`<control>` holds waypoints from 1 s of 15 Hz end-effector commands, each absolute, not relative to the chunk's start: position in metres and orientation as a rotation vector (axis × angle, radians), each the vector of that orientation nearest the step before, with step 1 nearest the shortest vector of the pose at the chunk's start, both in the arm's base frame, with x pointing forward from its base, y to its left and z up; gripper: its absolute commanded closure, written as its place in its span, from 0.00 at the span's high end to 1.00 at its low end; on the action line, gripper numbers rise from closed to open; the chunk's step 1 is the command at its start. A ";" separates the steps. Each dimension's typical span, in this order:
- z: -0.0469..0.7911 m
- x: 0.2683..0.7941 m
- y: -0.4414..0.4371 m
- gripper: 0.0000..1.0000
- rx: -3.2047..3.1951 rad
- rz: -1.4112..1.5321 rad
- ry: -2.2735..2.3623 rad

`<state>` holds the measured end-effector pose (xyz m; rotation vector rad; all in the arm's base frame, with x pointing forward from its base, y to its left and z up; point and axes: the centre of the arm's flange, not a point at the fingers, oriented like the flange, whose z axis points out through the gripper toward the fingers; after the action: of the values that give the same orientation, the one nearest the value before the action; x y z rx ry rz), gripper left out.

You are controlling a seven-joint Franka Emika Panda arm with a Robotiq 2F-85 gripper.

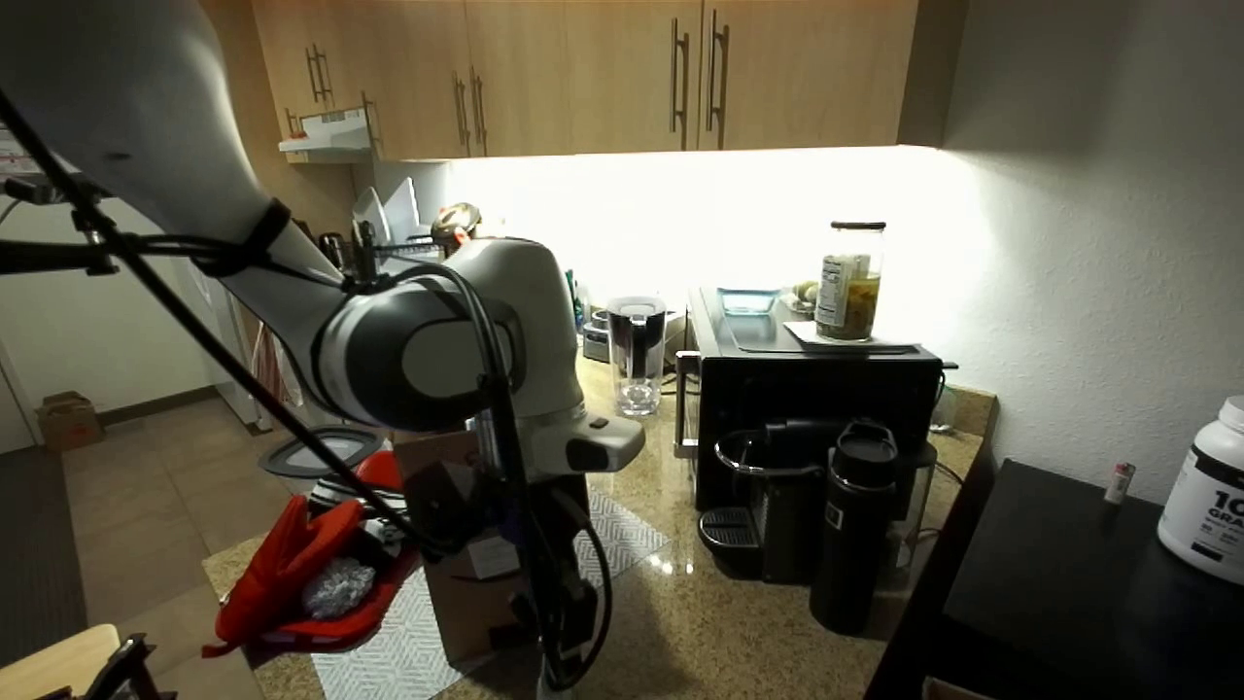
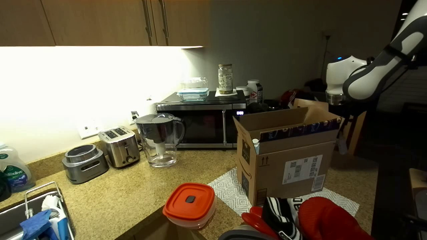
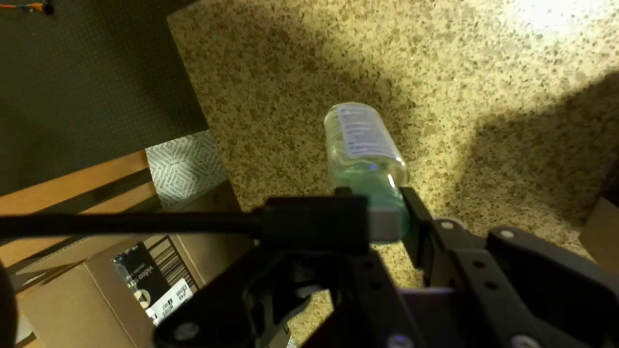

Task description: Remove a clear bottle from the box and put it on the counter

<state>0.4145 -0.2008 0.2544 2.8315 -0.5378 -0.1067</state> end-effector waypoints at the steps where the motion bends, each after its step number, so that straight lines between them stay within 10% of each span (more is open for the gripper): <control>1: 0.227 0.392 -0.209 0.06 2.840 -0.087 -0.610; 15: 0.172 0.388 -0.198 0.06 2.891 0.062 -0.620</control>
<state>0.3902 -0.1995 0.1817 2.8842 -0.6015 0.0144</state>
